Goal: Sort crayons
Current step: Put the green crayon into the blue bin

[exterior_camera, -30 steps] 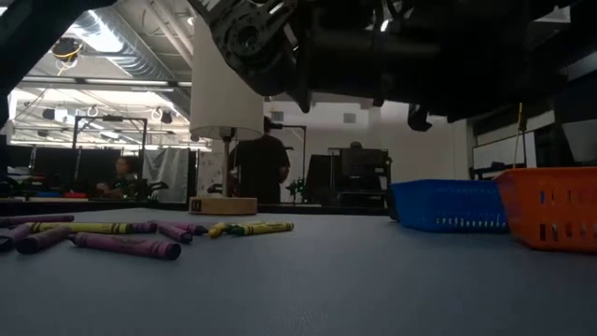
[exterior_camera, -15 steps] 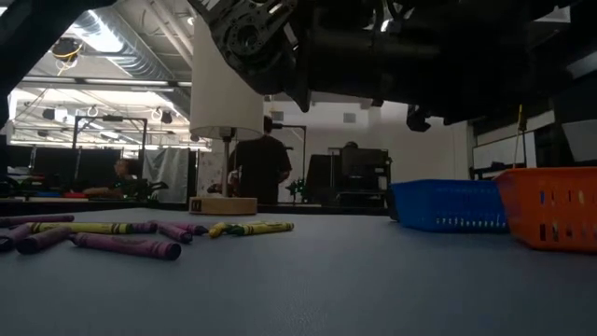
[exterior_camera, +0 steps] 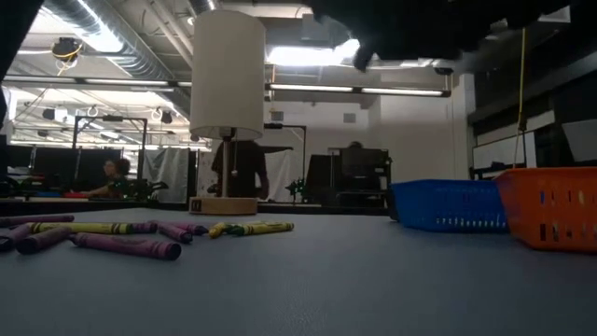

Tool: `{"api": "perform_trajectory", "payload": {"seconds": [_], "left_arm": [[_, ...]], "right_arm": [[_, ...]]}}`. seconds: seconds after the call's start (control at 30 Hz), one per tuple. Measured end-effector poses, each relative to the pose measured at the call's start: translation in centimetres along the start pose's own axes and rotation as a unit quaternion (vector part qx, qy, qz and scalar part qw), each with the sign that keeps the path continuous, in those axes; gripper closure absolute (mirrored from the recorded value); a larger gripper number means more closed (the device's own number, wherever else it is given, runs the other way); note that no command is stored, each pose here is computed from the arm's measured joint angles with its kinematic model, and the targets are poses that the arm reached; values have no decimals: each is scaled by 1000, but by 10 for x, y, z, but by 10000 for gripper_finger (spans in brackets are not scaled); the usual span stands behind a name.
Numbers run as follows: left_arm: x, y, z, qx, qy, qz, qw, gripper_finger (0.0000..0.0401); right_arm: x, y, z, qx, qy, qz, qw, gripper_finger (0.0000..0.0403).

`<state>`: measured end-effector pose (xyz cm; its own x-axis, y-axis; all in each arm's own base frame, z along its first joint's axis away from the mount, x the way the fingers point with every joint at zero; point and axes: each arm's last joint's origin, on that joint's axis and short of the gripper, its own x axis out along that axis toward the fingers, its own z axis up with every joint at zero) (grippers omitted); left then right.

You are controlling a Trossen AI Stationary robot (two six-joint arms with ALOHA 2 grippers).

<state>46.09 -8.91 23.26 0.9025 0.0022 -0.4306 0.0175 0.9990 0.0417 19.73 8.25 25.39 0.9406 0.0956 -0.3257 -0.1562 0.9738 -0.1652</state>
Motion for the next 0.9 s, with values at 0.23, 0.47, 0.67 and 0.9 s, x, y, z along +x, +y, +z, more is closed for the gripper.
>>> {"api": "perform_trajectory", "payload": {"seconds": [0.23,0.47,0.67,0.9], "left_arm": [[-47,-6,16,25,68,50,996,297],[-81,-1,12,24,143,104,984,297],[-126,11,-16,-15,159,139,977,297],[-183,25,-68,-116,129,153,973,297]], "right_arm": [[37,5,0,-50,34,10,998,260],[80,-13,5,-34,70,37,996,260],[111,-27,-6,-19,102,66,992,260],[142,-42,-25,-13,129,74,989,260]]}}
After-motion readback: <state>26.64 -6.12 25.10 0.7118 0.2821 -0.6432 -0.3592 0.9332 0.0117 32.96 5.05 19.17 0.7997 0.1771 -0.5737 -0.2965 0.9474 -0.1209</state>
